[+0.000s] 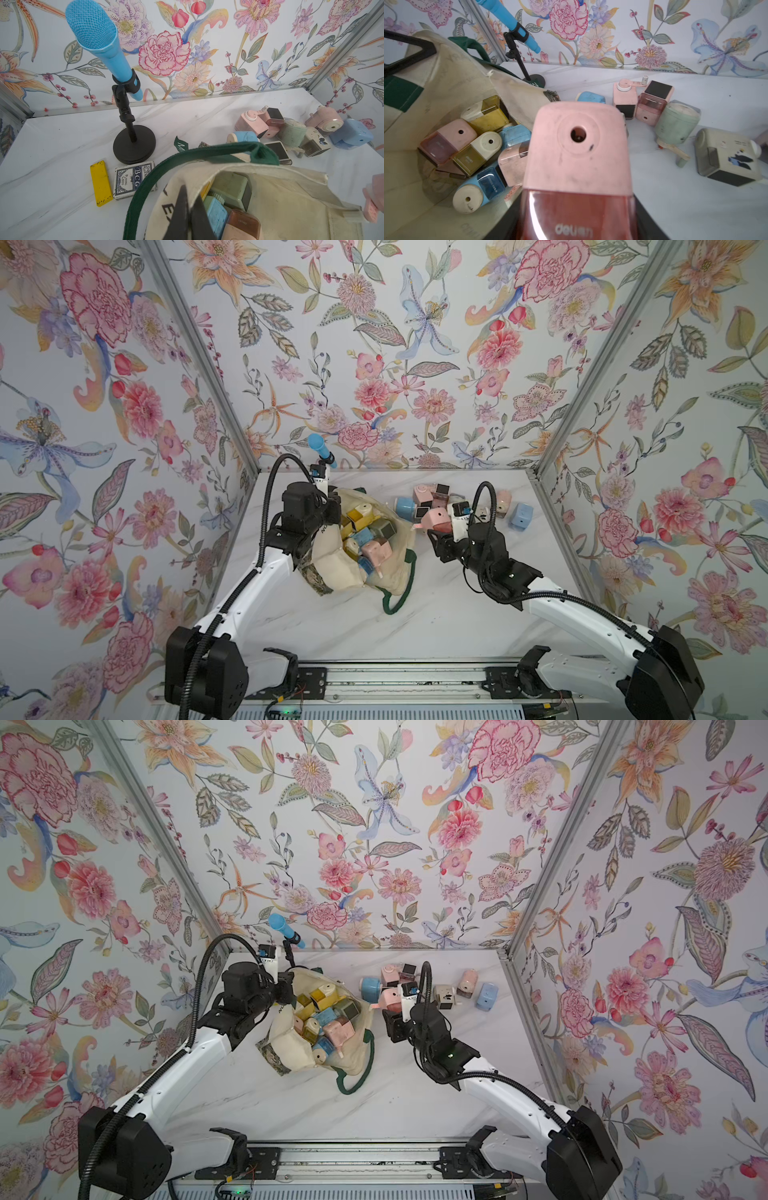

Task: Take out the pencil sharpeners from the tote bags
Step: Place the pencil sharpener at the center of the board, then adjust the canvas bag at the center of the board.

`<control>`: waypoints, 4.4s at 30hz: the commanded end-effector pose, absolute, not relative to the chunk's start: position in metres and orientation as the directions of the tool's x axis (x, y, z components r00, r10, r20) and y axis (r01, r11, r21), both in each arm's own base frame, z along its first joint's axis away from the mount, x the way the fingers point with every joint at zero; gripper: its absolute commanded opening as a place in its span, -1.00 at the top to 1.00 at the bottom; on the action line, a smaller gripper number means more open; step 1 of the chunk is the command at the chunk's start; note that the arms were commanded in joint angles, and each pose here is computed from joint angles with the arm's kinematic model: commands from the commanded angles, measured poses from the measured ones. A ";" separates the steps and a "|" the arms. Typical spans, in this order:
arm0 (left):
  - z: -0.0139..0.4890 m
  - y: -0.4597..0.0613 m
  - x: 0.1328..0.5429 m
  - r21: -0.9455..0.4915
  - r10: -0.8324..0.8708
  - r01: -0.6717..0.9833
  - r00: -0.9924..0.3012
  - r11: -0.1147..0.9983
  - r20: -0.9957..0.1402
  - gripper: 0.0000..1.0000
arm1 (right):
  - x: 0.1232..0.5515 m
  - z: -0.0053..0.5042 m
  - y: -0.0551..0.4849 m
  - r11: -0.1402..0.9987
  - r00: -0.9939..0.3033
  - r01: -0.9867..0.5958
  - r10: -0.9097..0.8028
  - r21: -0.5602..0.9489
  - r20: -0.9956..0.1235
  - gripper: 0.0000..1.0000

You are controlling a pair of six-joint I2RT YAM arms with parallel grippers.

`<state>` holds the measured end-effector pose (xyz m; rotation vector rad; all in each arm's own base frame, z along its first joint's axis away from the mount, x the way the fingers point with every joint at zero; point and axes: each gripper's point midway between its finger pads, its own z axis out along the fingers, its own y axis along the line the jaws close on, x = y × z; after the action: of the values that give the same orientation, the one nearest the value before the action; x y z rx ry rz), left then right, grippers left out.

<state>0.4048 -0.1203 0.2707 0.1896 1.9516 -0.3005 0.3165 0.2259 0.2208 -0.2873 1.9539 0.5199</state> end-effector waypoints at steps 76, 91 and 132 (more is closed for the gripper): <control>0.331 -0.119 0.412 -0.083 -0.025 0.275 -0.208 0.958 -0.978 1.00 | 0.444 0.067 0.197 0.987 -0.652 -0.097 0.035 0.129 -0.758 -0.19; 0.335 -0.120 0.409 -0.090 -0.034 0.284 -0.198 0.955 -0.980 1.00 | 0.425 0.091 0.188 0.988 -0.646 -0.063 0.065 0.138 -0.761 -0.65; 0.339 -0.118 0.408 -0.088 -0.036 0.279 -0.186 0.956 -0.982 1.00 | 0.307 0.169 0.363 0.574 -0.485 -0.766 -0.224 0.288 -0.845 1.00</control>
<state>0.4054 -0.1193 0.2715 0.1882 1.9475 -0.2885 0.3303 0.3313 0.1580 -0.6406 2.0631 0.7215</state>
